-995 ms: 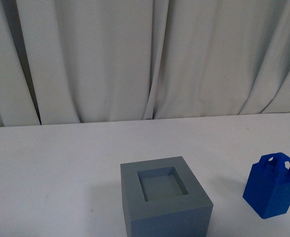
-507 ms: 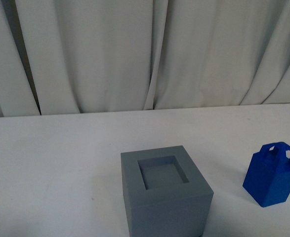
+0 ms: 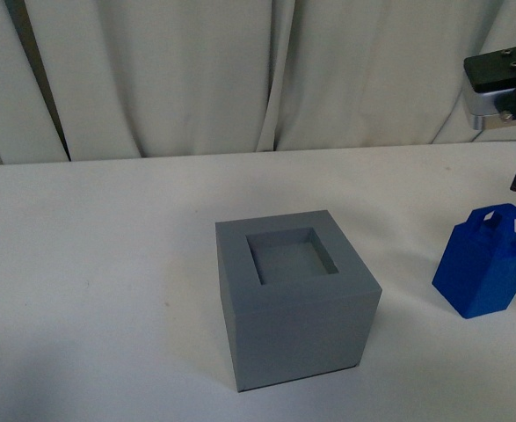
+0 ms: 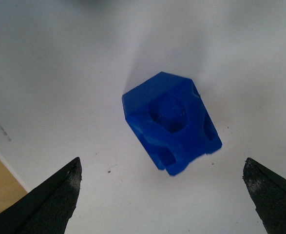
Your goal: Insert blue part into gray base
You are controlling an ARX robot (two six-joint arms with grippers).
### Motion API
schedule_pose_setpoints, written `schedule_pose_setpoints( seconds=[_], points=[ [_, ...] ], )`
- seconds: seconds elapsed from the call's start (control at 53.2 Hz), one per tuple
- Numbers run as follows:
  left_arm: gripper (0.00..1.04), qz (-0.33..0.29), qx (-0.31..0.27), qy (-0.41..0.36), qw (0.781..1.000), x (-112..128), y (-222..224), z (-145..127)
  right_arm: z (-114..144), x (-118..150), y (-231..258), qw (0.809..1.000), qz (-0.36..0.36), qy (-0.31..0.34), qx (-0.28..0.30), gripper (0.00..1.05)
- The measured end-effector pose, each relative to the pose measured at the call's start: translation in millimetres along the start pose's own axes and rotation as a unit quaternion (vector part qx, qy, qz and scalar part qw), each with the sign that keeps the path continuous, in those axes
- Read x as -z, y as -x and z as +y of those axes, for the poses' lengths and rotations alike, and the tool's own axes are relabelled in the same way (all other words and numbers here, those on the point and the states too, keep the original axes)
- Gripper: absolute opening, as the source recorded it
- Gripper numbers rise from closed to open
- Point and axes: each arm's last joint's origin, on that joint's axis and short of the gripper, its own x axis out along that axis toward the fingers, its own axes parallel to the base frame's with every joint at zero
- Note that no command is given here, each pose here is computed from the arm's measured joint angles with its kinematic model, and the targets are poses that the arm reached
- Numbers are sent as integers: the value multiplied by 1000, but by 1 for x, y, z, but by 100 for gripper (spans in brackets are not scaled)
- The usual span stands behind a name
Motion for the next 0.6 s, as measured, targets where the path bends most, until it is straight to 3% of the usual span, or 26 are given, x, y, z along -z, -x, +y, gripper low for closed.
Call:
schedule_pose_setpoints(
  seconds=[0.601],
  points=[
    [99,0,0,0,1000,0,0,0,-15,-22,-38,999,27,17,-21,97]
  ],
)
